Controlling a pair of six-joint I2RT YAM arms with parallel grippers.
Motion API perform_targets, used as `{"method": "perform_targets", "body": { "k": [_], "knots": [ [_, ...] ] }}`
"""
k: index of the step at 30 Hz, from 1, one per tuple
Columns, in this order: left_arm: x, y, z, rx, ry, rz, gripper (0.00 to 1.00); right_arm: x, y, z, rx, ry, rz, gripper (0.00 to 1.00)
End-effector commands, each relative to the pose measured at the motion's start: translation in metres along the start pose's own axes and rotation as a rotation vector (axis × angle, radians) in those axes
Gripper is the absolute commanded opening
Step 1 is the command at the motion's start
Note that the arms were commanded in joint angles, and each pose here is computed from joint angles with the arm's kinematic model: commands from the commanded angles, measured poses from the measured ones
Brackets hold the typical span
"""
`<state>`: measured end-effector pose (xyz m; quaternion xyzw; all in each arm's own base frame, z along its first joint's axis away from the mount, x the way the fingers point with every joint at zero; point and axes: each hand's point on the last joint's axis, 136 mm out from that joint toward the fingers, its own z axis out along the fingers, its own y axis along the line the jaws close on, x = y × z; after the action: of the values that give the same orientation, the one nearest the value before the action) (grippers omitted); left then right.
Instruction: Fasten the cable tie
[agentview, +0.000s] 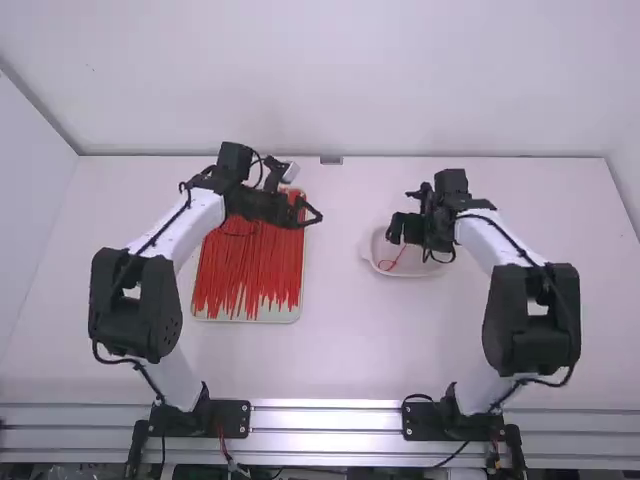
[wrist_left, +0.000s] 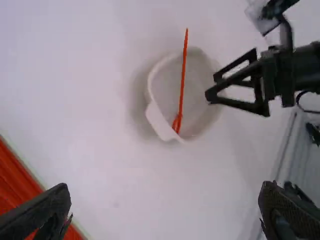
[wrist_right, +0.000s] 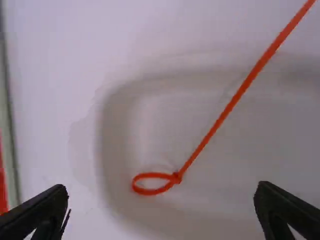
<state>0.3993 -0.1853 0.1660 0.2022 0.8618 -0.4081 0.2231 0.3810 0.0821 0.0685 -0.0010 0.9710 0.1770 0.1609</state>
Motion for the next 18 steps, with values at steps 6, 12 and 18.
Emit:
{"method": "perform_targets", "body": {
  "k": [6,12,18],
  "knots": [
    [-0.020,-0.033,-0.033,0.008,-0.006,0.116,0.99,-0.006,0.026,-0.069,-0.013,-0.101,-0.036,0.99],
    [-0.022,-0.029,-0.038,-0.006,-0.016,0.087,0.98,0.000,0.025,-0.085,-0.002,-0.117,-0.043,0.99],
    [-0.024,-0.005,-0.065,-0.120,-0.095,0.029,0.91,-0.005,-0.006,-0.099,0.093,-0.211,-0.074,0.91]
  ]
}}
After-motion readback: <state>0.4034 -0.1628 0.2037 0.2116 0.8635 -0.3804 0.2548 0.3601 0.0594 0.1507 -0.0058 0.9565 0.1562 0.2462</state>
